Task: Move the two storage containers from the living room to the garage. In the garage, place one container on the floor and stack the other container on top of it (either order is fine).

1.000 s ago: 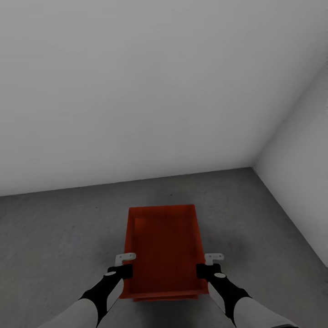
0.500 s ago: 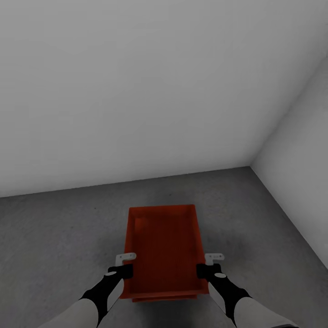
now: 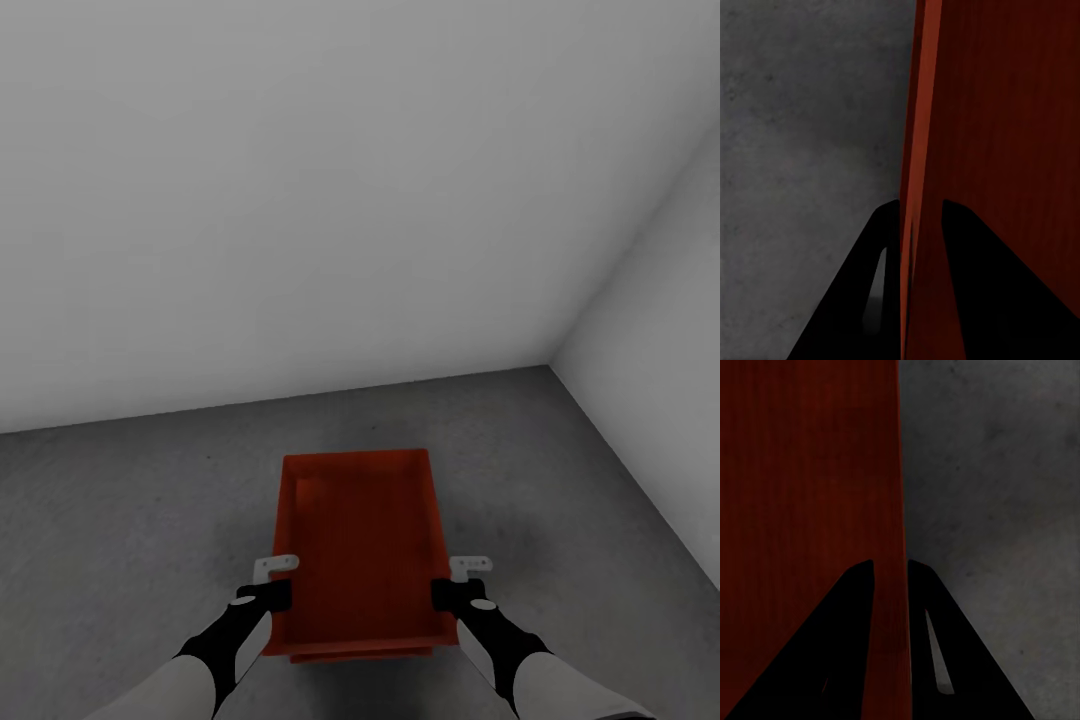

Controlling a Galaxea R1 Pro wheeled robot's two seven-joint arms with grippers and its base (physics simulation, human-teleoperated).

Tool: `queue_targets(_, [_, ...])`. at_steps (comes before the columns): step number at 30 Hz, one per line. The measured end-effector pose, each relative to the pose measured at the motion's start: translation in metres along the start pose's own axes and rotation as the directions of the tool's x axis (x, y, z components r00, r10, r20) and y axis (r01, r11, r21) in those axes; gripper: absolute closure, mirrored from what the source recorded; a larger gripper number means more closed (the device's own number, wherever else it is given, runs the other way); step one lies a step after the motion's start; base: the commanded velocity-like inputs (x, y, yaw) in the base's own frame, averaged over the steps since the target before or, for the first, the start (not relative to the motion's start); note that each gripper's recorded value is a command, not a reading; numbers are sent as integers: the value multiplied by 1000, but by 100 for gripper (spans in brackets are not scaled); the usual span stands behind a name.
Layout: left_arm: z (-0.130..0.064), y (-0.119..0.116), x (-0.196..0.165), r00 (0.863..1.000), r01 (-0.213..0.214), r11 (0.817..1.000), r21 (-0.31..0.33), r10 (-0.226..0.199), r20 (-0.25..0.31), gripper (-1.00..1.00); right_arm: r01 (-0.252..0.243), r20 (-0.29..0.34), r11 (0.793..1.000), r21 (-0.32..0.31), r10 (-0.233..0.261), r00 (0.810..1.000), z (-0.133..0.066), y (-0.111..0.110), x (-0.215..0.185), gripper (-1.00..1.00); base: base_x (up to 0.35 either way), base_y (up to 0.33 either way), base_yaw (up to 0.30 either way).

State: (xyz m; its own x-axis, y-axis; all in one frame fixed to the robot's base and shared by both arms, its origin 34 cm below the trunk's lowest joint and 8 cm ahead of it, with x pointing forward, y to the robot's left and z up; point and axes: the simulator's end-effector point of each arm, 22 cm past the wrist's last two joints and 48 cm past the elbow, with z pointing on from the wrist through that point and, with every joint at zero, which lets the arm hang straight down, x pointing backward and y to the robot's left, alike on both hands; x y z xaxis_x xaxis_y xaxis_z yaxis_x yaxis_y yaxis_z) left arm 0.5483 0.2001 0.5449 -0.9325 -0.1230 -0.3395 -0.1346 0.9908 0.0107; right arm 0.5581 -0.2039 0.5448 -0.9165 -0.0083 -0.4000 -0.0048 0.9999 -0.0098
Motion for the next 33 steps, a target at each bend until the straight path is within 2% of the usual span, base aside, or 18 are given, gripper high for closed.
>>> queue_targets(9, [0, -1, 0, 1000, 0, 1000, -1, 0, 0, 100, 0, 0, 1000, -1, 0, 1000, 0, -1, 0, 100, 0, 0, 0])
queue_targets(33, [30, -2, 6, 1000, 1, 1000, -1, -1, 1, 100, 0, 1, 1000, -1, 0, 1000, 30, 0, 8, 100, 0, 0, 0])
